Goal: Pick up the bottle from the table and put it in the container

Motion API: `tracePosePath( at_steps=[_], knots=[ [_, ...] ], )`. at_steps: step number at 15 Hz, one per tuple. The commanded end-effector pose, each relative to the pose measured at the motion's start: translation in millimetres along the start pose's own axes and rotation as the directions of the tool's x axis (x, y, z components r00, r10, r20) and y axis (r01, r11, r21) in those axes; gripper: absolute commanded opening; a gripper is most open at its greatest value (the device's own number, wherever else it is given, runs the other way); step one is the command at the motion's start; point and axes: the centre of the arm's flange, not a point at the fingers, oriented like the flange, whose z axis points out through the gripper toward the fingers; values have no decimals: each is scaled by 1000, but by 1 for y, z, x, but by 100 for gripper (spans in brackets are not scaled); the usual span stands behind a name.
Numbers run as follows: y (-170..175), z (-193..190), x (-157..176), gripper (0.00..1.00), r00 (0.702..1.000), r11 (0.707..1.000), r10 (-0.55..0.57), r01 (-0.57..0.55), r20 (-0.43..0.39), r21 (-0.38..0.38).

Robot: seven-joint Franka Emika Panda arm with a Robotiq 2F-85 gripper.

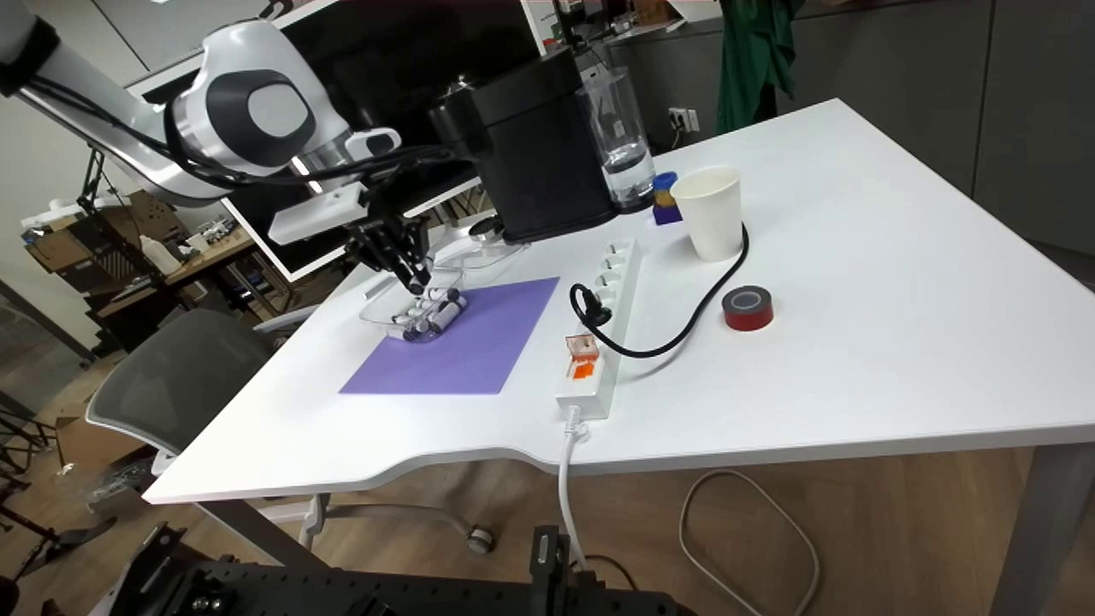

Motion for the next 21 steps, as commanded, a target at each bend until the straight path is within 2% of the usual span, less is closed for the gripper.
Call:
tracePosePath(
  at_steps=[1, 5, 9, 14, 15, 16, 21],
  knots=[
    [-31, -6, 12, 7, 998, 999, -51, 52, -32, 17],
    [-48, 24, 25, 7, 998, 997, -69, 69, -1, 21],
    [-46, 59, 38, 7, 998, 999, -53, 52, 24, 5],
    [-41, 80, 46, 7, 998, 999, -45, 45, 49, 0],
    [-42, 81, 47, 52, 997, 999, -44, 43, 58, 2],
    [-42, 81, 49, 53, 997, 999, -42, 42, 59, 3],
    [-43, 86, 53, 86, 998, 999, -52, 52, 48, 1]
  ],
)
